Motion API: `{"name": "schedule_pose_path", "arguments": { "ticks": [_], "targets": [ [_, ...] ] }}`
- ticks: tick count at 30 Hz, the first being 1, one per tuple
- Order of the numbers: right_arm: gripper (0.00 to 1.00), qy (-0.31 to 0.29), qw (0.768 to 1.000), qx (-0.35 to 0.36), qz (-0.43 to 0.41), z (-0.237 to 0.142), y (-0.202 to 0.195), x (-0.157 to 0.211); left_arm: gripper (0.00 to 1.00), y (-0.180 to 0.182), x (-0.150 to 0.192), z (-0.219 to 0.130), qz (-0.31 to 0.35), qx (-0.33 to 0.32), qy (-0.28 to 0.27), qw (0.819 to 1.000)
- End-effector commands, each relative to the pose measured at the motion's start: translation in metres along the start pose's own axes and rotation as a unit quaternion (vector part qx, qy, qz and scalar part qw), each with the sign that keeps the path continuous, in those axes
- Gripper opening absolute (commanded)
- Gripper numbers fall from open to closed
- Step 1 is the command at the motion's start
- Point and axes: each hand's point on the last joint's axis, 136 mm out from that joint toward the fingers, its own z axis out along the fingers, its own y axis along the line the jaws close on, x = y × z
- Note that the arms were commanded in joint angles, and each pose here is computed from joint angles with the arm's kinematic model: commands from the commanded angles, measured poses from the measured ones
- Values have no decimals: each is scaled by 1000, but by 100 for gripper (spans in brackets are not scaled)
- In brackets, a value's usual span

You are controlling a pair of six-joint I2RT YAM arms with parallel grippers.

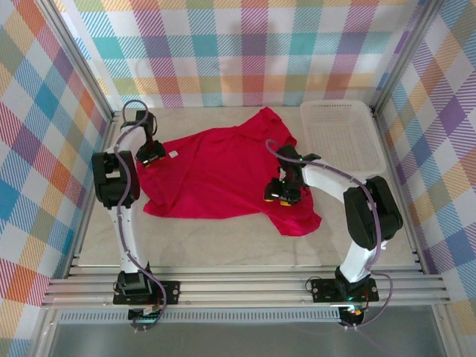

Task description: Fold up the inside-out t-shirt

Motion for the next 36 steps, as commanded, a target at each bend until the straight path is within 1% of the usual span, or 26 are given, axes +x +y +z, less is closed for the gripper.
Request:
{"name": "schedule_pose_path", "arguments": {
  "ticks": [1,2,5,6,8,9,10,11,12,15,17,18,21,25,27,29,32,36],
  "targets": [
    [49,17,1000,10,-3,2,-1,2,42,10,-10,-36,-2,2,-30,1000],
    [49,14,1000,6,-5,-1,2,0,38,12,-11,-39,0,0,-35,999],
    [49,6,1000,-10,-16,-11,20,-2,33,16,-9,-32,4,-14,-30,999],
    [49,6,1000,-19,-19,-13,27,-1,27,17,-7,-27,7,-17,-25,1000],
    [49,14,999,-38,-20,-9,38,4,18,20,-3,-14,12,-28,-12,999],
    [49,23,999,-44,-13,-4,40,7,15,21,0,-7,15,-34,-4,999],
    [50,31,998,-48,-7,2,40,9,15,22,2,-2,17,-40,3,999],
    [49,39,998,-48,-2,8,38,11,16,25,4,2,17,-47,9,999],
    [49,45,998,-46,1,13,36,13,21,27,5,3,19,-52,12,998],
    [49,47,998,-42,2,20,32,15,45,31,5,-2,21,-58,7,998],
    [49,47,998,-41,1,21,32,14,55,33,1,-8,20,-58,-1,998],
    [49,48,998,-40,1,23,31,13,56,33,-1,-11,19,-57,-4,998],
    [49,50,998,-38,0,25,32,12,55,36,-4,-15,9,-49,-5,999],
    [49,52,998,-34,-3,26,31,12,49,36,-2,-9,0,-40,-1,999],
    [49,50,998,-33,-5,25,30,11,40,34,0,-4,-5,-35,4,999],
    [49,49,998,-32,-5,24,30,12,27,32,0,-2,-8,-31,5,999],
    [48,50,998,-32,-3,24,29,13,14,32,-3,-4,-8,-31,-1,999],
    [48,51,998,-34,-2,24,30,13,12,33,-6,-6,-5,-32,-1,999]
  ]
}}
